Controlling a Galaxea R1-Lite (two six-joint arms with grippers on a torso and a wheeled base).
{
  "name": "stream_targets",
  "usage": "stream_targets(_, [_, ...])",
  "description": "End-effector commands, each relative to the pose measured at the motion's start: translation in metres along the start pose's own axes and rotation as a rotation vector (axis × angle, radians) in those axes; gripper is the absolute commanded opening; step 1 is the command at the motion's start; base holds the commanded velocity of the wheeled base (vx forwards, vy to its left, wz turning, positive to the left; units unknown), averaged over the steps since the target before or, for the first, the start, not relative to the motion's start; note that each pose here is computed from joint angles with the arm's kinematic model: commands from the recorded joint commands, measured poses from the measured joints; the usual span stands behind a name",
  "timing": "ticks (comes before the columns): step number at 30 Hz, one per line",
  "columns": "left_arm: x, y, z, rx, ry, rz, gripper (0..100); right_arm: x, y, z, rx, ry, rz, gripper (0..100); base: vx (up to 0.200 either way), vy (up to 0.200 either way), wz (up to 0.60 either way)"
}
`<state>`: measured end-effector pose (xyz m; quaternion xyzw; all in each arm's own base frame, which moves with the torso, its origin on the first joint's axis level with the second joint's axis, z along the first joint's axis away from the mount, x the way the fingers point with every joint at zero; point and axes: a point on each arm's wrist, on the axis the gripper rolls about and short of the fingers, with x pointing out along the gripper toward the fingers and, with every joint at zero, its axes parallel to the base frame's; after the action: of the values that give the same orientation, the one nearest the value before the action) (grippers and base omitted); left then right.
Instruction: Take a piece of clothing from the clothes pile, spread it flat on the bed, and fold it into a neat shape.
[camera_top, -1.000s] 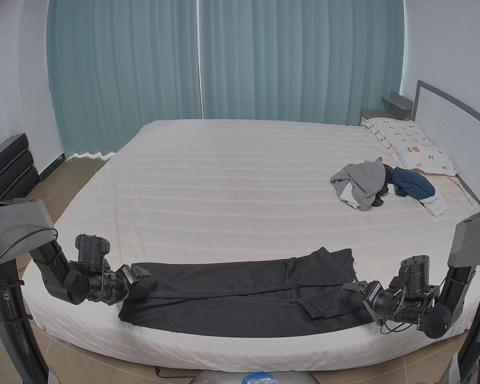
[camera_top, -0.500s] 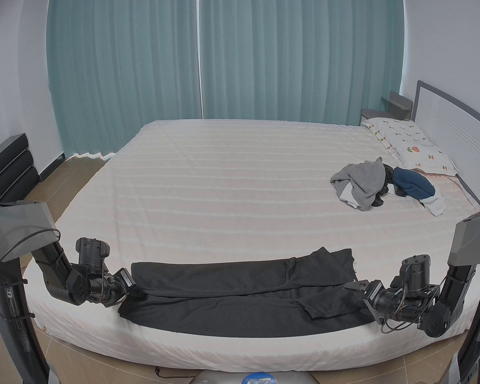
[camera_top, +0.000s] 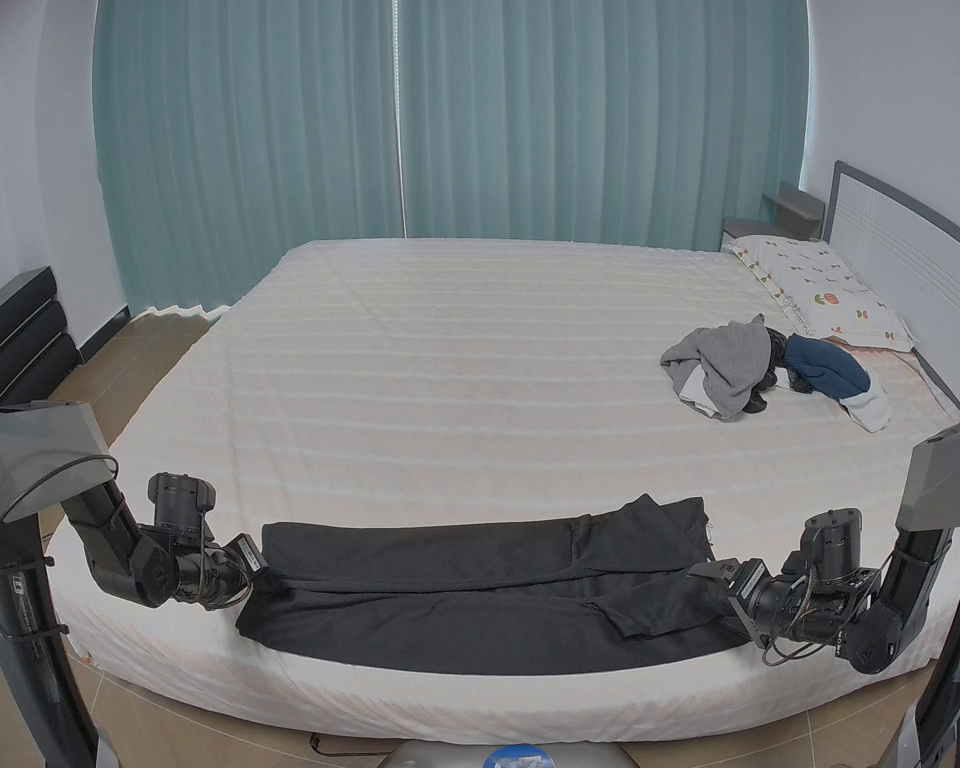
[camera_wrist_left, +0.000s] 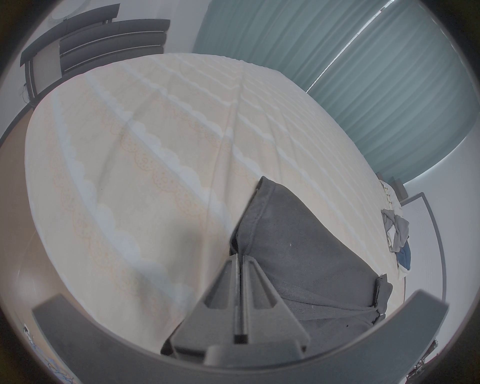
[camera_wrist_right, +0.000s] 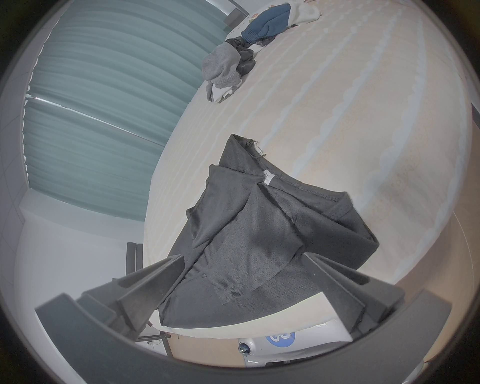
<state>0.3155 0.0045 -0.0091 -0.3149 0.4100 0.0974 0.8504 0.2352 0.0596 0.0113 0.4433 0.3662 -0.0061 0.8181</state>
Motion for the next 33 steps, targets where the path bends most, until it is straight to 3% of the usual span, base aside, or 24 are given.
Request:
stream_targets(1, [0.002, 0.002, 0.001, -0.004, 0.003, 0.006, 100, 0.0, 0.0, 0.0, 0.0, 0.001, 0.001, 100, 0.0, 0.0, 0.0])
stream_targets(6, [0.001, 0.001, 0.002, -0.005, -0.001, -0.002, 100, 0.0, 0.0, 0.0, 0.001, 0.0, 0.0, 100, 0.0, 0.0, 0.0])
stream_targets(12, [-0.003, -0.011, 0.014, 0.007, -0.031, -0.068, 100, 0.002, -0.002, -0.001, 0.002, 0.005, -0.011, 100, 0.0, 0.0, 0.0])
stream_targets(20, [-0.01, -0.022, 0.02, 0.136, -0.017, -0.166, 100, 0.003, -0.003, -0.001, 0.003, 0.008, -0.013, 100, 0.0, 0.0, 0.0])
stream_targets(25, [-0.021, -0.026, 0.024, 0.212, -0.026, -0.169, 100, 0.004, -0.004, -0.001, 0.003, 0.009, -0.018, 100, 0.0, 0.0, 0.0])
stream_targets(33, [-0.01, -0.026, 0.021, 0.236, 0.03, -0.138, 100, 0.006, -0.006, -0.002, 0.003, 0.015, -0.028, 100, 0.0, 0.0, 0.0])
